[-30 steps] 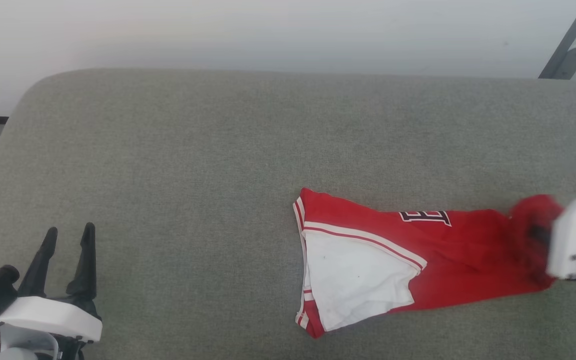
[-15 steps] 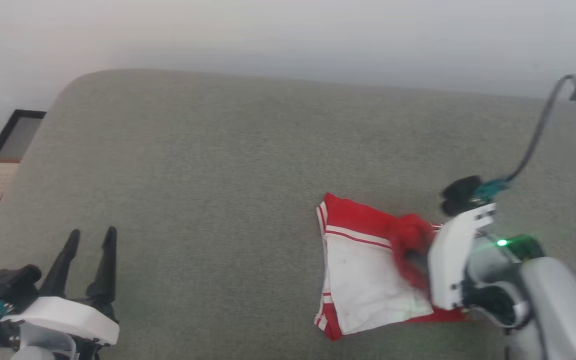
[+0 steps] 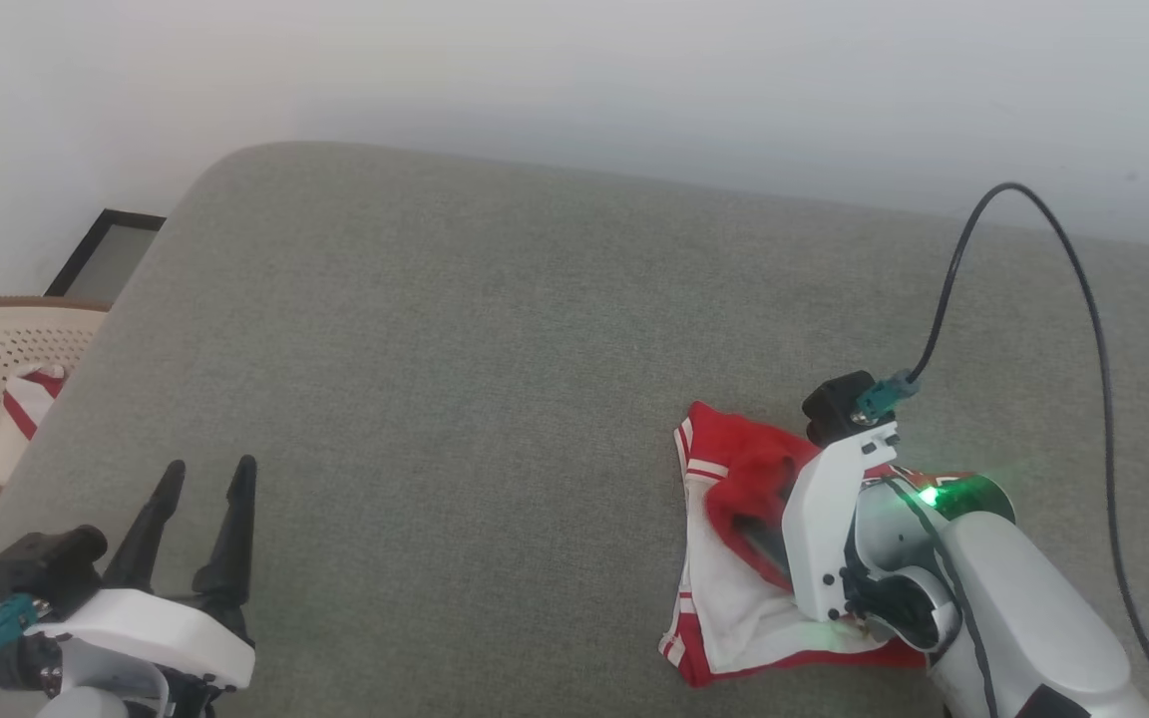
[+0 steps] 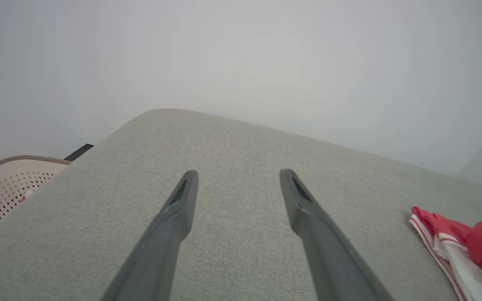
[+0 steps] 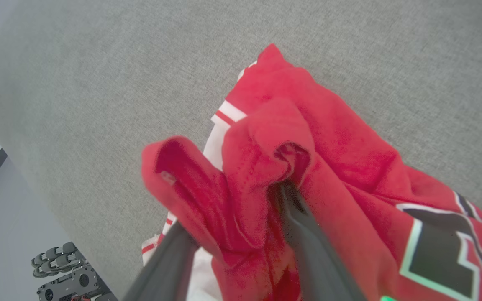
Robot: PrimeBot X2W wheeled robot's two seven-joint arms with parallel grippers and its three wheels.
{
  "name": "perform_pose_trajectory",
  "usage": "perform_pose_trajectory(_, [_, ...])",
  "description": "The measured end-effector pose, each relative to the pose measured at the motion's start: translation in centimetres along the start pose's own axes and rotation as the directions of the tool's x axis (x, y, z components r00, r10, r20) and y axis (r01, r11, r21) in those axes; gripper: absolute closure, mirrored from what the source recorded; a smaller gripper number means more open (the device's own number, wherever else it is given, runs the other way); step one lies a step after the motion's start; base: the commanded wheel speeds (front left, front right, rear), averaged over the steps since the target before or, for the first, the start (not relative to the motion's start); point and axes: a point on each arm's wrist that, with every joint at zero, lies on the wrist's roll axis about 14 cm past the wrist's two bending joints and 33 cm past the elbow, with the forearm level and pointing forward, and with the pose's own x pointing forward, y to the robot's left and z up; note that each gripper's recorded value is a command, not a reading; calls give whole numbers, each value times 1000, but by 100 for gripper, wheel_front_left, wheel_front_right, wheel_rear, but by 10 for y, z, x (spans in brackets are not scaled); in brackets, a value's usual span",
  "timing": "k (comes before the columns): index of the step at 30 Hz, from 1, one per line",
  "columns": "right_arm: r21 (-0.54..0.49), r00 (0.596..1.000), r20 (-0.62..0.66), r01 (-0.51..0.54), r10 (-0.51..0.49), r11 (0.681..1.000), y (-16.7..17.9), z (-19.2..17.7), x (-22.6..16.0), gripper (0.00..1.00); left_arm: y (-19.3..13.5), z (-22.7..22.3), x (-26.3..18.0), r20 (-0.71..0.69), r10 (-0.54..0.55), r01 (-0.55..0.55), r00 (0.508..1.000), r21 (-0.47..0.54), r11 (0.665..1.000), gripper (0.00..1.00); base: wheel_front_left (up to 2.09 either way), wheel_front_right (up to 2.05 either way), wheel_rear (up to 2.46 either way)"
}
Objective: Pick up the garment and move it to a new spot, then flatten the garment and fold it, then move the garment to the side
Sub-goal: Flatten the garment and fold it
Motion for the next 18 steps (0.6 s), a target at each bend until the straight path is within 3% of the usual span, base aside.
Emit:
perform_pose_trajectory(9, [8,992,116,53,-54,999,-19,23,-23,0,5,7,2,19,7,-7,1000,-3,1000,0,0,0,0])
perform_pose_trajectory(18, [52,917,353,182,-189,982,-65,51,-81,0,-2,6,8,19,-22,21,1000,10,1000,0,0,0,0])
